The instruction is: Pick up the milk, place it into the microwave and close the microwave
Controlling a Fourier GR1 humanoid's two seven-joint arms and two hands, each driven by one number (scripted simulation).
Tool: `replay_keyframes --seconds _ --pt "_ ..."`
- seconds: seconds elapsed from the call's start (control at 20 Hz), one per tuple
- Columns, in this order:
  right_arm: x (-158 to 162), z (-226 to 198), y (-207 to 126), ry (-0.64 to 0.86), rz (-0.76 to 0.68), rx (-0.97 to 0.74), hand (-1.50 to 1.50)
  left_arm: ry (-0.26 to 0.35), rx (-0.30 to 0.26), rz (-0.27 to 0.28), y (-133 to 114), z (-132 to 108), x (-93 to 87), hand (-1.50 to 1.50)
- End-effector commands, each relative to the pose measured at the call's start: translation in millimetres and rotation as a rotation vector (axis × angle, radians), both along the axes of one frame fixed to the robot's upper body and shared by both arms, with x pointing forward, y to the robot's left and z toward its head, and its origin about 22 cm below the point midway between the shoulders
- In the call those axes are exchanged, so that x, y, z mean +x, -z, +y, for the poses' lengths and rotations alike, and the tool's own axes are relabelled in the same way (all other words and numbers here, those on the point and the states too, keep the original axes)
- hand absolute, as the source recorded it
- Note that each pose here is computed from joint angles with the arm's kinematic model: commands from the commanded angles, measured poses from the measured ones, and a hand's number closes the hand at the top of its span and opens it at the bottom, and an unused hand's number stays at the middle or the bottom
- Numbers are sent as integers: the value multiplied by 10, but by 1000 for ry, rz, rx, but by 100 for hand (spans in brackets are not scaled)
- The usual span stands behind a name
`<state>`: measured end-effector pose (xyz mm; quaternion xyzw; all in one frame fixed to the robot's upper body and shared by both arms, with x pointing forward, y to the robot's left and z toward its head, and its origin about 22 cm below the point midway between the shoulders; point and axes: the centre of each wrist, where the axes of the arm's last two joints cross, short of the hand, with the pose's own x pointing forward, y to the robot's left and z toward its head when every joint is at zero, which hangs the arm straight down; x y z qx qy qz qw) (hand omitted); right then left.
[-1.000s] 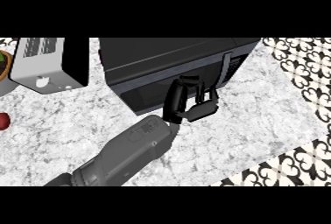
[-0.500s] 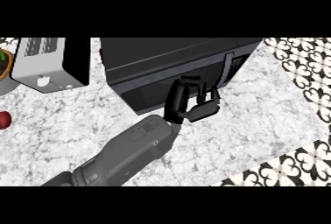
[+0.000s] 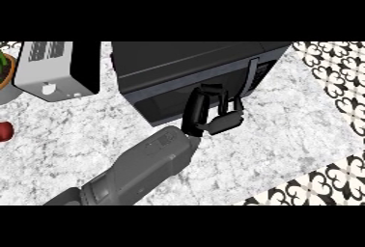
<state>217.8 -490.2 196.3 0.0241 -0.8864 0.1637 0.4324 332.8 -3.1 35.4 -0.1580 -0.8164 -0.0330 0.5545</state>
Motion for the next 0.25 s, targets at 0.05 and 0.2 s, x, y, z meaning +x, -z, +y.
replay_keyframes --seconds 0.05,0.2 --pt "33 -59 -47 -26 -6 3 -150 -35 1 14 -162 6 206 150" --pt "52 -90 -95 -24 -14 11 -150 -23 9 9 -136 0 189 150"
